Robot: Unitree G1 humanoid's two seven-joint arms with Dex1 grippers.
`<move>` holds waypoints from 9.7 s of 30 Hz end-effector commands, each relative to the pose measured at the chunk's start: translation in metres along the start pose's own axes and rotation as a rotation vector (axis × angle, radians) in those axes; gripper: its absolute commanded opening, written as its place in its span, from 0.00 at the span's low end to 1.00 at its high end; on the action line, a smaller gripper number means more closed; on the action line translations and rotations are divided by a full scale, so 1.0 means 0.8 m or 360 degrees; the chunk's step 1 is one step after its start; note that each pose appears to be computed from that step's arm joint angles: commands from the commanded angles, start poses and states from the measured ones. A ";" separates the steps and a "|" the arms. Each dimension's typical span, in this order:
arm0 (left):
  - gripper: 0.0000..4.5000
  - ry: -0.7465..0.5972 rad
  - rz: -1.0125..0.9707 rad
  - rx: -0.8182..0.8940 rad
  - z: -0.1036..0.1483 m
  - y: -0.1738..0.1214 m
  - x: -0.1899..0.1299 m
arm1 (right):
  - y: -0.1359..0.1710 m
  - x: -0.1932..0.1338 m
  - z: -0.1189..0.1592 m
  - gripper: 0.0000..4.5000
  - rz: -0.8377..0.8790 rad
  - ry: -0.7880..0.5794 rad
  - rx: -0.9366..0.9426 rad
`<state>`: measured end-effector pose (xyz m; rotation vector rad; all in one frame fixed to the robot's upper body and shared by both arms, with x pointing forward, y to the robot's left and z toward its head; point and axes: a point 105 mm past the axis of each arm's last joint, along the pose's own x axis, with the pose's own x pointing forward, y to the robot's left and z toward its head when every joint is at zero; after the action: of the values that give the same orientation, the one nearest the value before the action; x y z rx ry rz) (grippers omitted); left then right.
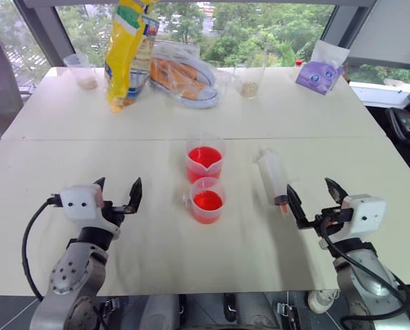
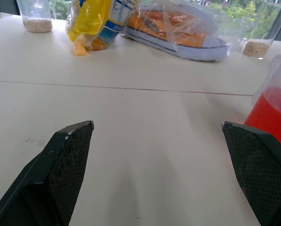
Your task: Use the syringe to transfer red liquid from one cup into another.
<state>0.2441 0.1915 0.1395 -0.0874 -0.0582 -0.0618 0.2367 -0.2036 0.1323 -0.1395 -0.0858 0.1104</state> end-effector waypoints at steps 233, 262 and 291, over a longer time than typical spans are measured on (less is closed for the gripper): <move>1.00 -0.0253 -0.1694 -0.0094 0.203 -0.094 0.100 | 0.192 0.162 0.148 0.32 0.1554 -0.0585 0.0327; 1.00 -0.0133 -0.1989 -0.0114 0.225 -0.100 0.063 | 0.166 0.080 0.176 0.32 0.1988 -0.0487 0.0637; 0.80 -0.0004 -0.2478 -0.0107 0.226 -0.138 0.032 | 0.178 0.073 0.154 0.32 0.2036 -0.0449 0.0555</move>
<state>0.2579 0.0955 0.3212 -0.1383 -0.0852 -1.5993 0.2765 -0.0418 0.2284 0.2226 -0.1972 1.3862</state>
